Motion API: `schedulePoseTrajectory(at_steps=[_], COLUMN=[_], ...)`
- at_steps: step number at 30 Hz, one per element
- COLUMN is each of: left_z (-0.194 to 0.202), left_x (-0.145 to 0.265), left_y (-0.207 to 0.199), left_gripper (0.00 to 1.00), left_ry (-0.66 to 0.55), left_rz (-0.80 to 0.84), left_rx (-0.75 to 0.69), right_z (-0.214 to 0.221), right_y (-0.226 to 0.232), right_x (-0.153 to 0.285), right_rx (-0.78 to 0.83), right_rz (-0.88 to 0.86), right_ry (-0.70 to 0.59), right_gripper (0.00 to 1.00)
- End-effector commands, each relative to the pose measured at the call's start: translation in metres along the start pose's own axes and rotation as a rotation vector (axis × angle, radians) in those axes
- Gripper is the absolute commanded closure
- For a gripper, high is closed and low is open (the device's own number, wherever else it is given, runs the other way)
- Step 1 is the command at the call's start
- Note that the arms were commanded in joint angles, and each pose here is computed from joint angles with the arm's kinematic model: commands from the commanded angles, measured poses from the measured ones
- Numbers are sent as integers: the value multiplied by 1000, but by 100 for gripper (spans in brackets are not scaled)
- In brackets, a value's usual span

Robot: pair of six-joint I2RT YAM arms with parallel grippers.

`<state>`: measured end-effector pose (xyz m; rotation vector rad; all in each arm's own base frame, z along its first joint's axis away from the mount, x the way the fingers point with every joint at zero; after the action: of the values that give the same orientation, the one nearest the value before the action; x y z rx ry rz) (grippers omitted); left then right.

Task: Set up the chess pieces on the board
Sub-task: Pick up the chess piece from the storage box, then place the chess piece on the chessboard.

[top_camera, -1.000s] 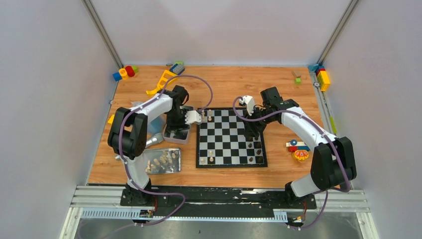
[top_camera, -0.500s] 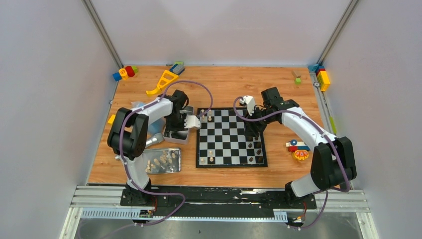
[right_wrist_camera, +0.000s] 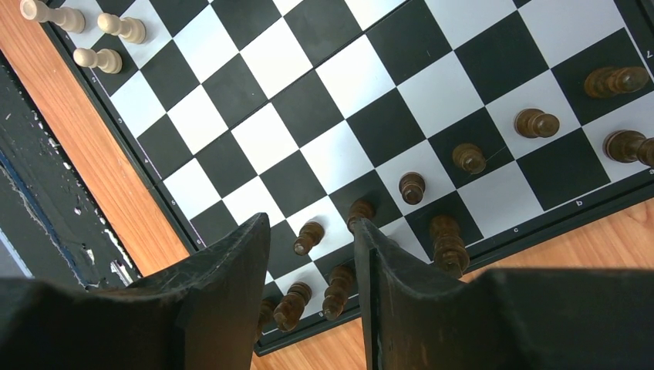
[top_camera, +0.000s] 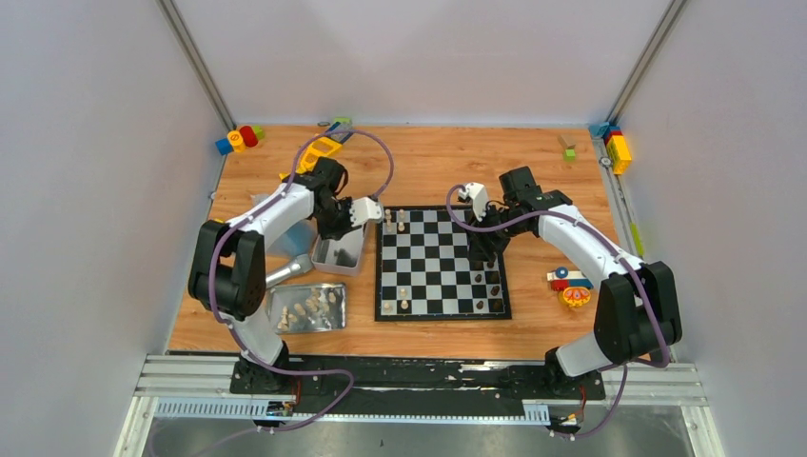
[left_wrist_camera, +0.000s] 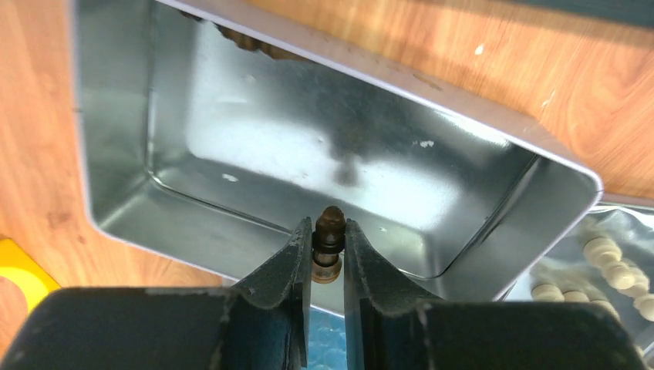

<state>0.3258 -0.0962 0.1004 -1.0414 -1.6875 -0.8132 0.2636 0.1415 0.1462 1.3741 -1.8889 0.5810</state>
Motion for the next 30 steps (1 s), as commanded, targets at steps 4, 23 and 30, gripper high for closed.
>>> schedulePoseTrajectory(at_steps=[4, 23, 30], left_z=[-45, -171, -194], left_x=[49, 41, -1], left_y=[4, -111, -137], left_gripper=[94, 91, 89], left_ry=[-333, -830, -880], left_rz=[40, 706, 764], left_rx=[116, -129, -146], right_z=[-25, -37, -12], right_y=[-7, -37, -34], right_x=[17, 72, 70], right_rx=[28, -44, -92], right_rz=[28, 200, 222], right_ry=[-113, -306, -292], right_gripper=[55, 56, 56])
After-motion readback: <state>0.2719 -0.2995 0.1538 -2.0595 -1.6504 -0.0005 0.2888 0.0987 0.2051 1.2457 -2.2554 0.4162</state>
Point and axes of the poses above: each gripper's point midway between its finger pads, its own x axis back along the fingers, its own y axis along the line the jaws close on, z = x × y, the point moved 5 cm from there along x, back along the fingers, and after that the axes turned 15 degrees about x, right-handed, at the moved point
